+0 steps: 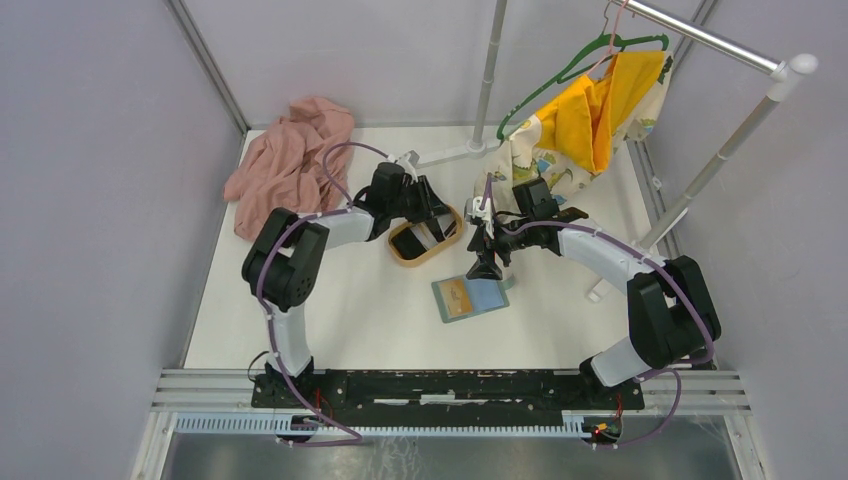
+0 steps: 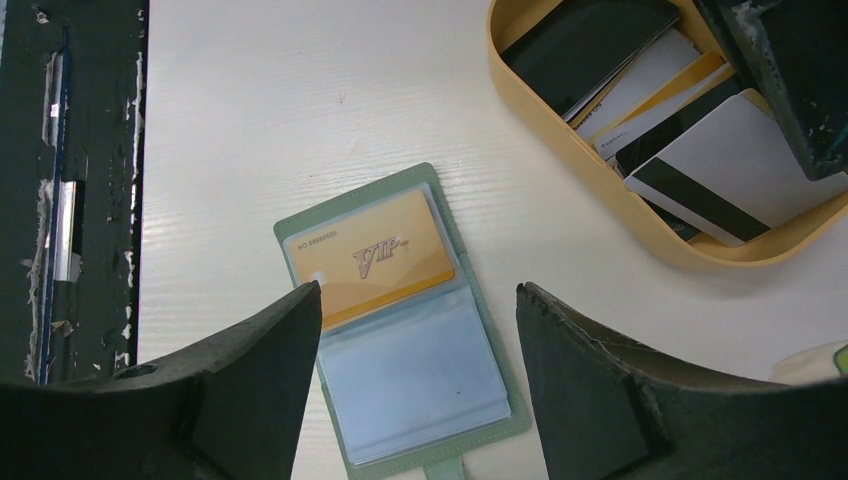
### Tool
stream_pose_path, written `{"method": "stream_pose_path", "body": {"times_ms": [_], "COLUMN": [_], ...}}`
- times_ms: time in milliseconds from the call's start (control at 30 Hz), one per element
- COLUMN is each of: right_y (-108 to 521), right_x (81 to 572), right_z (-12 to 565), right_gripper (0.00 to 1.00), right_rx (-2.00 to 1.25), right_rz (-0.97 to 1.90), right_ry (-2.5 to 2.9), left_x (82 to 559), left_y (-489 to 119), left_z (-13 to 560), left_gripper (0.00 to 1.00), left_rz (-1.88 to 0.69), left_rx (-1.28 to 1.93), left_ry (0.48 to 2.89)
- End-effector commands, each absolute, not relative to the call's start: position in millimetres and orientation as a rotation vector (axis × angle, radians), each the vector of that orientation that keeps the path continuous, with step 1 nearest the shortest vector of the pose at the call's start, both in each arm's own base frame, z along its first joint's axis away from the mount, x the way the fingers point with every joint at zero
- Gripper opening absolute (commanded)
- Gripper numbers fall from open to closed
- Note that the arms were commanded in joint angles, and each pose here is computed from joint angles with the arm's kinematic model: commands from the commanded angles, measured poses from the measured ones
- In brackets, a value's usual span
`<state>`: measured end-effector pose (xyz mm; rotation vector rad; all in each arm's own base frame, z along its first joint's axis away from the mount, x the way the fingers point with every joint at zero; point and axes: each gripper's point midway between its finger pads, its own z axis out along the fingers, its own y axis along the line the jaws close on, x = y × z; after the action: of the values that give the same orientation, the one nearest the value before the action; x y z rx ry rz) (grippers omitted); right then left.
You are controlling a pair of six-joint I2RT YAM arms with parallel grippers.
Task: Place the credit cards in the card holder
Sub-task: Pick up the credit card from the storage box.
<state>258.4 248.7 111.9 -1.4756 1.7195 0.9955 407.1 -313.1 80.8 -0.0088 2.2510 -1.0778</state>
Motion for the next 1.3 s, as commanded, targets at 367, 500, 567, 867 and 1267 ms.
{"method": "stream_pose_path", "body": {"times_ms": [367,500,567,867,1267], "right_y": [253,253,253,253,252], "right_x": [268,268,268,268,268], "right_z": [129,129,130,131,131], "right_gripper": [0.77,0.77,0.77,0.77,0.77], "right_rx": [-1.479,-1.479,-1.48,-1.477,-1.475], "right_rz": [0.989,0.99,0.989,0.992,0.992], "right_ry": [1.649,1.65,1.647,1.645,1.648], "left_x": [400,399,400,403,401], "left_y": [-325,-327,-328,-313,-314], "left_z": [58,57,57,94,95], "left_gripper": [0.35,0.29,0.14,0.02,0.19], "left_rz": [-0.969,-0.96,-0.962,-0.942,-1.063], "left_rx": [0.13,0.149,0.151,0.112,0.084], "left_ry": [2.419,2.441,2.44,2.256,2.238]}}
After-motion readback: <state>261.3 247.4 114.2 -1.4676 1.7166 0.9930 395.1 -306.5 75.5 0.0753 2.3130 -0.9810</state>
